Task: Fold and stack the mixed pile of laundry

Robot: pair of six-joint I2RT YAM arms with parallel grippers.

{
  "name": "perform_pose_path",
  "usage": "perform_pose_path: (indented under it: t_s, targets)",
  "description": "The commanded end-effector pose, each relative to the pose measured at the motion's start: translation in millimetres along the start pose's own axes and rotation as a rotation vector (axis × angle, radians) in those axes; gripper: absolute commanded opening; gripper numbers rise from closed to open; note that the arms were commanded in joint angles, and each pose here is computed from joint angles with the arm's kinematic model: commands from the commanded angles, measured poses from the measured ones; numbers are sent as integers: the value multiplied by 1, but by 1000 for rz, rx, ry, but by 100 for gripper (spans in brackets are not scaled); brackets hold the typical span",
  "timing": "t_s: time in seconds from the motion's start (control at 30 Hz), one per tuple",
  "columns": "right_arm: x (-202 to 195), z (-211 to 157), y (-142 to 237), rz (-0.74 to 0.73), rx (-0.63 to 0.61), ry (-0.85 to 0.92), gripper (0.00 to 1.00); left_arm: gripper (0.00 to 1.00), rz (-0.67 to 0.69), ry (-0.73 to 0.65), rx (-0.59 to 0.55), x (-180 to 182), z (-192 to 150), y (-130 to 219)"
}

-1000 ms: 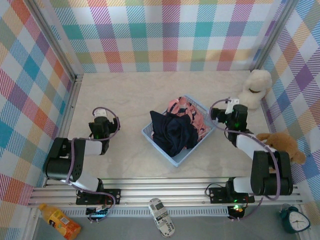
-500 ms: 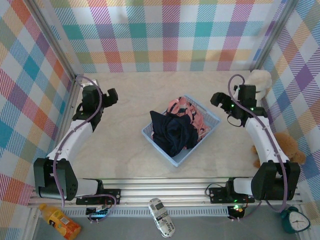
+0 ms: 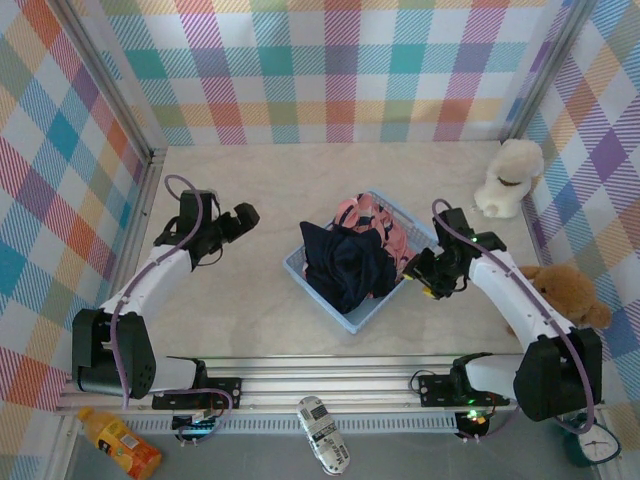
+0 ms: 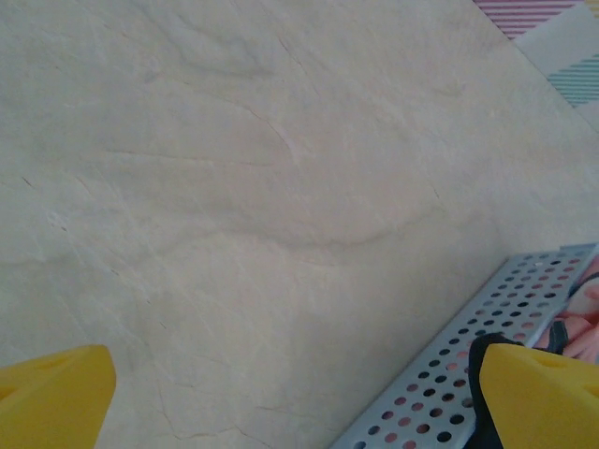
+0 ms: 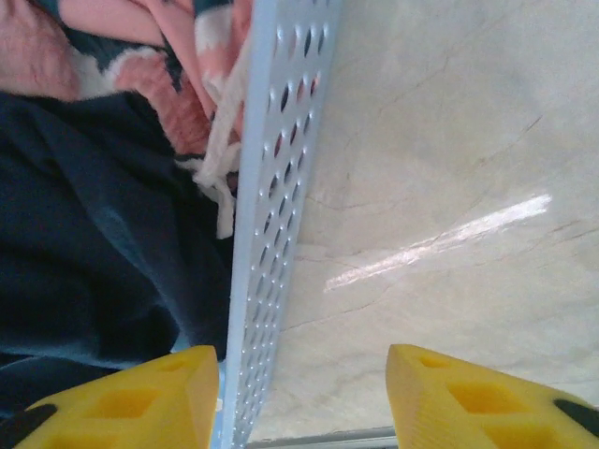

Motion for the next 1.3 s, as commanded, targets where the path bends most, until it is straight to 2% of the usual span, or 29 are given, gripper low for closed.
perform_pose_path:
  t_s: [0.0, 0.17, 0.3, 0.43, 0.6, 0.87, 1.03, 1.13, 1.17, 1.27]
  targets:
    - [30, 1, -14, 98, 15, -34, 45, 100, -54, -5, 16, -9, -5, 3]
    - [68, 0, -47, 139, 61, 3, 33, 100, -53, 12, 13, -9, -7, 1]
    - [99, 0, -66, 160, 52, 46, 23, 100, -53, 30, 23, -9, -9, -2]
    - [150, -3, -85, 215, 63, 120, 20, 100, -31, 43, 38, -10, -3, -4]
    - [232, -12, -122, 255, 135, 232, 21, 100, 65, 105, 41, -7, 6, 6]
    - [338, -42, -162, 412, 249, 364, 30, 100, 112, 96, 4, -18, 29, 40]
    - [375, -76, -167, 539, 356, 457, 41, 100, 160, 87, -20, -14, 34, 45]
    - [375, -72, -149, 533, 299, 521, 48, 100, 215, 80, -25, -8, 35, 42]
    - [372, -68, -140, 518, 259, 547, 53, 100, 226, 79, -27, -6, 36, 40]
    - [358, -55, -111, 457, 132, 585, 77, 100, 259, 80, -17, -2, 40, 27]
Point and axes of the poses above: each hand's point on the last joint's axis, 136 mm out from that joint toward the fingers, its own y axis back along the fingers, its own x axis along the line the jaws close on, z = x × y, the point moved 6 cm from there along y, back along the fingers, and after that the axes turned 11 degrees about -y, right-handed, at the moved point
